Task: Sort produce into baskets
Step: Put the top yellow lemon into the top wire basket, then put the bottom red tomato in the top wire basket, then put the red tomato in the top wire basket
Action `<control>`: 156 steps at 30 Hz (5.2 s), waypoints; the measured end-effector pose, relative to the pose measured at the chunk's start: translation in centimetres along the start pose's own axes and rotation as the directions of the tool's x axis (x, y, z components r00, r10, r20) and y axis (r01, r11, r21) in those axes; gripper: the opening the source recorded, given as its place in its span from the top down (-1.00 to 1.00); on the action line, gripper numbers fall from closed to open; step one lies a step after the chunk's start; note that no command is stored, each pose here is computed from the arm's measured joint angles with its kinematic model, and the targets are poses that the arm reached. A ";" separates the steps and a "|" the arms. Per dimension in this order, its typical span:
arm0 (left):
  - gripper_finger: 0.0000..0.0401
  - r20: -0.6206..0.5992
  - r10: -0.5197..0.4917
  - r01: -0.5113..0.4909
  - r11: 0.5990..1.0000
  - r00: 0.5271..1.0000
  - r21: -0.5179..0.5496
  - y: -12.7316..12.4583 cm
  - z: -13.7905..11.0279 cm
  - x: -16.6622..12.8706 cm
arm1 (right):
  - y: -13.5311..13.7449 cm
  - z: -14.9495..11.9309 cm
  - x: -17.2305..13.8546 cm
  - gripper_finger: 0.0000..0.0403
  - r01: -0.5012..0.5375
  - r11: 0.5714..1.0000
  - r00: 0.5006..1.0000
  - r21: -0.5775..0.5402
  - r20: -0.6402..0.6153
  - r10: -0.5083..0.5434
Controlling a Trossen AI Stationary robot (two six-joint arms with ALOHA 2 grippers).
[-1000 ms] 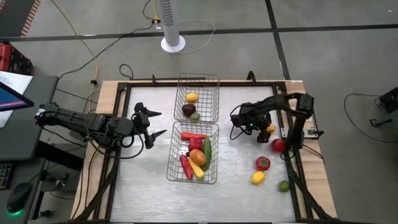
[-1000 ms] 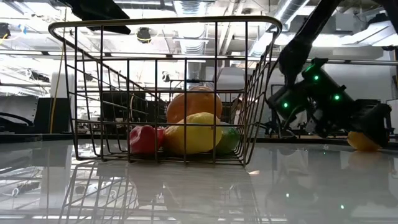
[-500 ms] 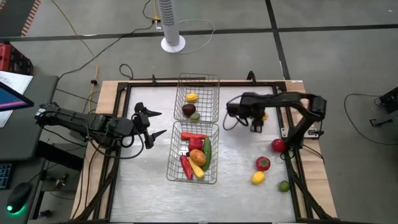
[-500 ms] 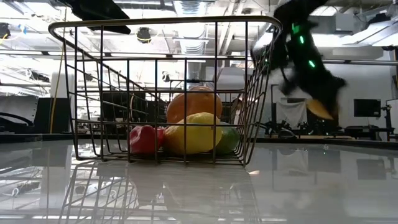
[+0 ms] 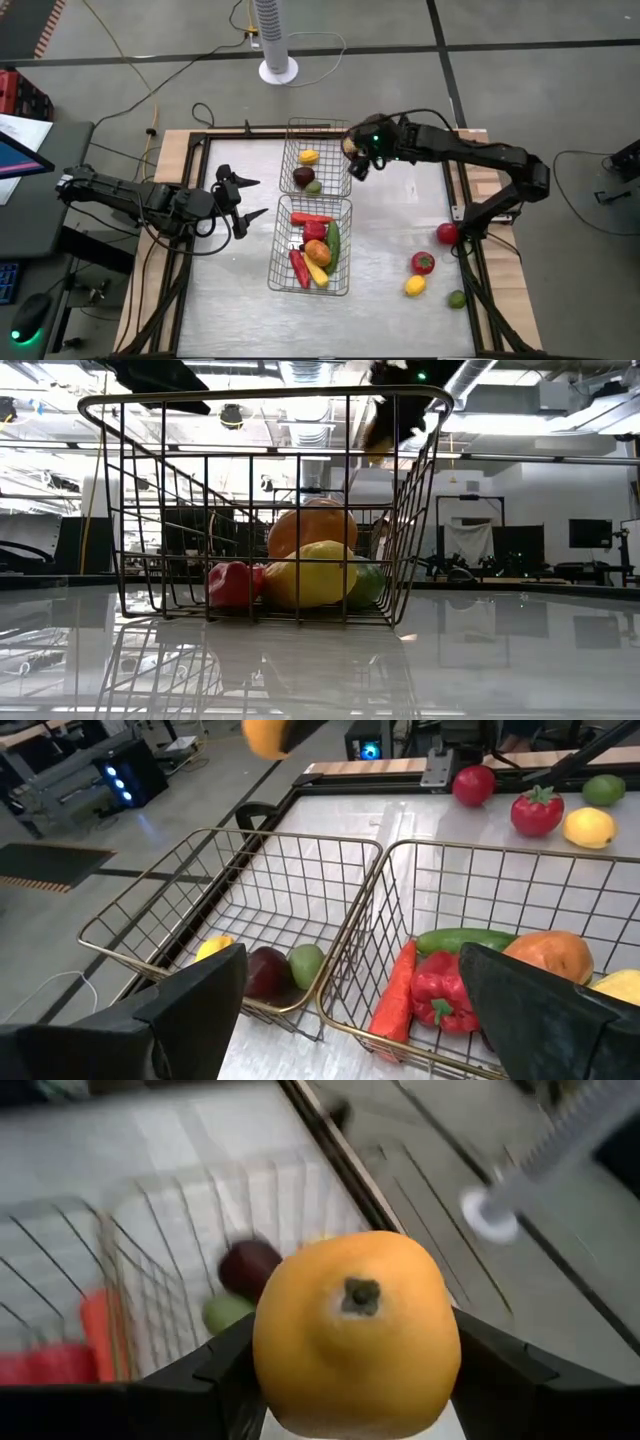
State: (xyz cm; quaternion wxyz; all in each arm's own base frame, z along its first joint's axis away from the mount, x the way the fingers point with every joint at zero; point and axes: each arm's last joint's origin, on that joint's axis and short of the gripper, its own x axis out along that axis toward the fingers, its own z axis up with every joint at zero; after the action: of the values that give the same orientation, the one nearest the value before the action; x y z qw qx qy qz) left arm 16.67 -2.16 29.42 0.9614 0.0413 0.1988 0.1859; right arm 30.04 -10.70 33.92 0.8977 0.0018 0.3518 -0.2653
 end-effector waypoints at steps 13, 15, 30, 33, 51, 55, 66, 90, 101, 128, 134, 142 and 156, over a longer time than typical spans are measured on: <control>-0.75 -0.001 0.000 0.000 1.000 1.000 0.006 0.0 0.0 0.0 | 3.3 0.2 6.3 -0.57 -0.220 0.961 0.975 -0.165 -0.022 0.219; -0.75 -0.001 0.000 0.000 1.000 1.000 0.006 0.0 0.0 0.0 | 3.2 0.3 6.5 -0.66 -0.225 0.960 0.974 -0.164 -0.061 0.218; -0.75 -0.015 0.002 -0.001 0.999 1.000 0.038 0.0 -0.2 0.0 | 11.2 -6.4 -2.8 -0.81 -0.327 0.933 0.649 -0.152 -0.753 0.105; -0.75 -0.015 0.001 -0.001 0.999 1.000 0.032 0.0 -0.2 0.0 | 13.8 -9.2 -3.8 -0.80 -0.346 0.917 0.603 -0.199 -0.796 0.055; -0.75 -0.025 -0.003 0.001 0.998 1.000 -0.066 0.0 -0.3 0.0 | 15.1 -16.6 -3.4 -0.85 -0.238 0.970 0.246 0.051 -0.963 0.111; -0.75 -0.031 -0.002 0.000 0.998 1.000 -0.065 0.0 -0.3 0.0 | 15.7 -17.1 -4.2 -0.86 -0.226 0.971 0.187 0.084 -0.974 0.128; -0.75 -0.052 0.001 -0.005 0.998 0.999 -0.069 0.0 -0.6 0.0 | 15.7 -21.2 -3.7 -0.85 -0.197 0.978 0.107 0.069 -0.990 0.091; -0.75 -0.054 0.002 -0.006 0.997 0.999 -0.079 0.0 -0.6 0.0 | 14.1 -20.4 0.1 -0.57 -0.223 0.974 0.326 0.031 -0.940 0.105; -0.75 -0.053 0.004 -0.009 0.997 0.999 -0.078 0.1 -0.6 0.0 | 12.5 -15.6 -0.7 -0.56 -0.195 0.966 0.554 -0.169 -0.832 -0.033; -0.75 -0.055 0.011 -0.013 0.999 0.998 -0.035 0.1 -0.6 0.0 | 6.2 -3.6 4.4 -0.92 -0.073 0.979 0.973 -0.192 -0.230 0.028; -0.75 -0.055 0.022 -0.023 1.000 0.998 -0.014 0.1 -0.6 0.0 | 5.3 -6.5 1.2 -0.90 -0.121 0.987 0.800 -0.106 -0.599 0.034; -0.75 -0.055 0.036 -0.035 0.999 0.998 0.009 0.2 -0.6 0.0 | 7.7 -14.0 -0.5 -0.96 -0.149 0.988 0.396 -0.031 -0.918 0.031; -0.75 -0.056 0.029 -0.030 1.000 0.998 -0.003 0.1 -0.7 0.0 | 6.4 -22.1 1.2 -0.98 -0.107 0.983 0.273 -0.147 -0.955 -0.114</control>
State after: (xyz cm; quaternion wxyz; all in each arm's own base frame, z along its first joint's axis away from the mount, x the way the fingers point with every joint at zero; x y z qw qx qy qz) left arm 16.35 -2.03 28.85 0.9526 0.0370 0.2246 0.2016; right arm 19.89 -1.55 15.40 0.4989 0.0786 0.8444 -0.1789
